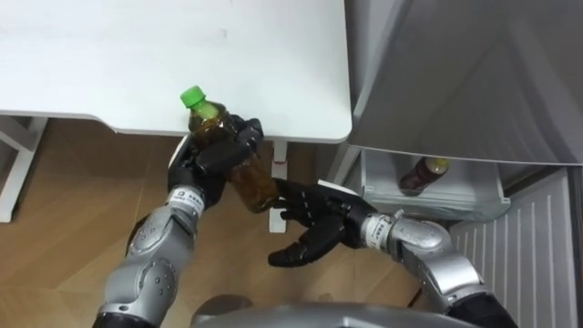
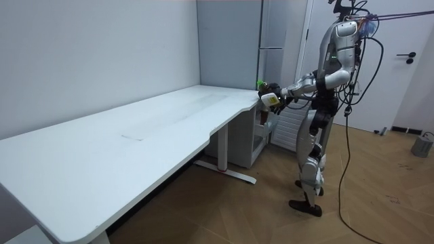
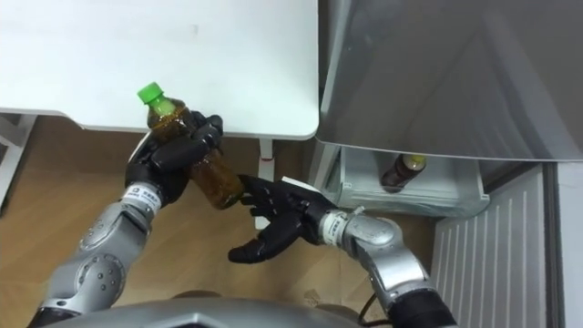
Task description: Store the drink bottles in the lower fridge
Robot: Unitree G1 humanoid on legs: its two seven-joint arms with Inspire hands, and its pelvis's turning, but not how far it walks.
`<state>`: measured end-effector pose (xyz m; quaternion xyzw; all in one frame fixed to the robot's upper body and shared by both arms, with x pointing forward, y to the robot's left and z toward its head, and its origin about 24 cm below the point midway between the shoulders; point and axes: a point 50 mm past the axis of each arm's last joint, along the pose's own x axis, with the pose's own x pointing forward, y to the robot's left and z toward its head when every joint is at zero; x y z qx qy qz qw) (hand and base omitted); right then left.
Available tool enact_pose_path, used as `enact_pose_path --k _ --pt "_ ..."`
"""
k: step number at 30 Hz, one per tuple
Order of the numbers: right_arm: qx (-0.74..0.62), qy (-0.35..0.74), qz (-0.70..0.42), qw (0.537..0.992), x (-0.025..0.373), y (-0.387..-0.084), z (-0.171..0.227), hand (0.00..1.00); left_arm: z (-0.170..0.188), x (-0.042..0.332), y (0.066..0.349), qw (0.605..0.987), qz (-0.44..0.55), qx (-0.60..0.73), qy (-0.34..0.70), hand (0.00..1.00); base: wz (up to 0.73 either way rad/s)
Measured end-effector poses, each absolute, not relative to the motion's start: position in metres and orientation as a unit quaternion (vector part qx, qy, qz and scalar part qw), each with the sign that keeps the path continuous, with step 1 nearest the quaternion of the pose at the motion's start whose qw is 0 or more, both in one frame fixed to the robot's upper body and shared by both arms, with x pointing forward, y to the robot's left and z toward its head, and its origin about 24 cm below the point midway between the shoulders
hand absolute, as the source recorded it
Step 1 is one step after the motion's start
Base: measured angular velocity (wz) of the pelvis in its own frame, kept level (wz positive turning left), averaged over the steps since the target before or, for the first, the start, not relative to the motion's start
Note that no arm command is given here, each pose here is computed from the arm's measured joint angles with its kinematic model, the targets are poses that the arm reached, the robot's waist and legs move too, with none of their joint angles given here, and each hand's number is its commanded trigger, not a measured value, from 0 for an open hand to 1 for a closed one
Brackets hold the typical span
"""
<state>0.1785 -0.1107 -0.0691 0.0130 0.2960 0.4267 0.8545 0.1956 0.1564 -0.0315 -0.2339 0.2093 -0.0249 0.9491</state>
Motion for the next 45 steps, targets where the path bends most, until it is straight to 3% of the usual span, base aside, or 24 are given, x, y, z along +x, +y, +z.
enact_pose_path --k 34,35,36,37,38,39,40,41,45 --pt "0.075 0.286 0.428 0.854 0.177 -0.108 -0.065 0.00 -0.036 0.187 0.133 0.960 -0.141 -0.115 0.214 1.00 0.00" --pt "0.079 0.285 0.428 0.854 0.177 -0.107 -0.065 0.08 -0.036 0.188 0.133 0.960 -0.142 -0.114 0.211 1.00 0.00" --pt "0.079 0.285 0.427 0.854 0.177 -0.107 -0.065 0.08 -0.036 0.188 0.133 0.960 -0.142 -0.114 0.210 1.00 0.00" --pt "0.081 0.285 0.427 0.854 0.177 -0.108 -0.065 0.18 -0.036 0.188 0.133 0.961 -0.143 -0.114 0.210 1.00 0.00" --pt "0.083 0.286 0.426 0.854 0.176 -0.108 -0.065 0.56 -0.036 0.187 0.133 0.961 -0.143 -0.114 0.210 1.00 0.00" --pt "0.083 0.287 0.424 0.855 0.176 -0.108 -0.065 0.56 -0.036 0.187 0.133 0.960 -0.144 -0.114 0.210 1.00 0.00" --pt "0.082 0.289 0.422 0.856 0.176 -0.109 -0.066 0.83 -0.036 0.187 0.133 0.960 -0.145 -0.113 0.210 1.00 0.00" --pt "0.081 0.290 0.420 0.856 0.176 -0.110 -0.066 0.96 -0.036 0.187 0.132 0.960 -0.147 -0.112 0.211 1.00 0.00" --pt "0.075 0.301 0.397 0.864 0.176 -0.114 -0.071 1.00 -0.038 0.184 0.128 0.956 -0.164 -0.112 0.216 1.00 0.00"
